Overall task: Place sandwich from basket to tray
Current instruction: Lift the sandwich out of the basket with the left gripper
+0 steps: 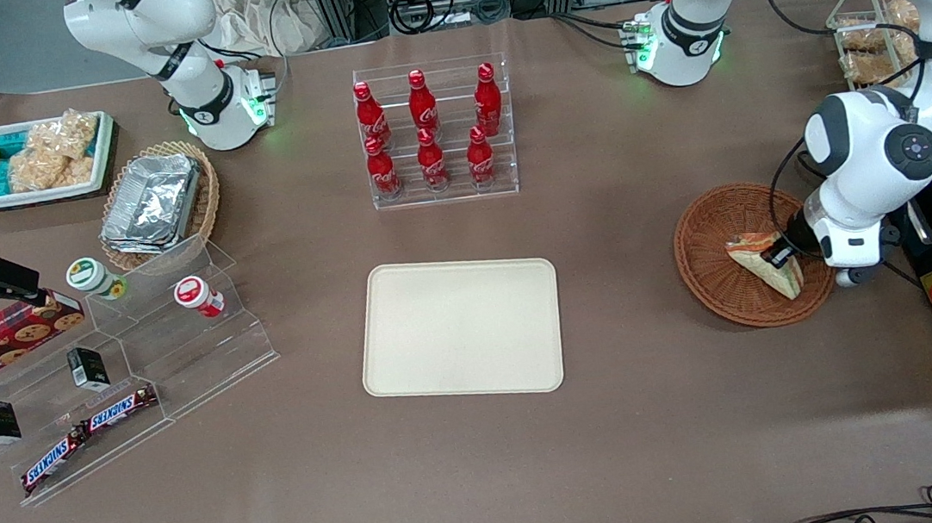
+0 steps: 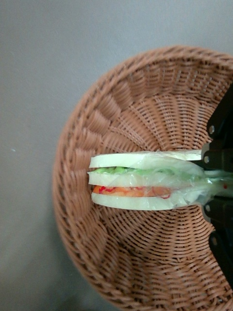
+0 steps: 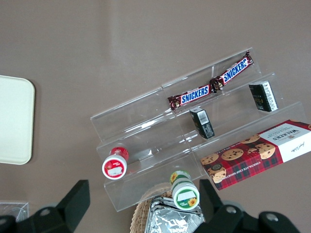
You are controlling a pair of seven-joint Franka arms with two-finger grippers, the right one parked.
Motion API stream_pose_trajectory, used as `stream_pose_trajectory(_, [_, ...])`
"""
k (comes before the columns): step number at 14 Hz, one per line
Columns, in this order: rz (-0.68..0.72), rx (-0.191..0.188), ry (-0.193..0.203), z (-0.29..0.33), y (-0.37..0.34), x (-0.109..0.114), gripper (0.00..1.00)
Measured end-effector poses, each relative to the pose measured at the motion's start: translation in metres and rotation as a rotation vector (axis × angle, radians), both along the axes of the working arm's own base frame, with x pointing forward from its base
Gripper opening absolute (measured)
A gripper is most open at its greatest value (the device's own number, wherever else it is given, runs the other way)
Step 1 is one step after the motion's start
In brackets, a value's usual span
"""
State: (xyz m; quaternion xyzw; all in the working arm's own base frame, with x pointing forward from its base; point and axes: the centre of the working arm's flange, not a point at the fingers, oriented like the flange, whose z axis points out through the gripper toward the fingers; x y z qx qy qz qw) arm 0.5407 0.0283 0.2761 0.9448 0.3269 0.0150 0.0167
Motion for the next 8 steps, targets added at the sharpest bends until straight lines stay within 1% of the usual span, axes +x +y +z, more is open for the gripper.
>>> stream_pose_trajectory(1, [-0.018,0.011,0.009,0.012,-0.002,0.004,0.17])
stream_pose_trajectory(2, [-0.061,0.023,0.030,0.027,-0.006,0.008,0.15])
stream_pose_trajectory(4, [-0.187,0.044,0.073,0.069,-0.016,0.021,0.15])
stream_pose_trajectory(5, [-0.248,0.049,0.086,0.094,-0.021,0.030,0.15])
stream_pose_trajectory(8, [-0.428,0.053,0.088,0.169,-0.057,0.054,0.15])
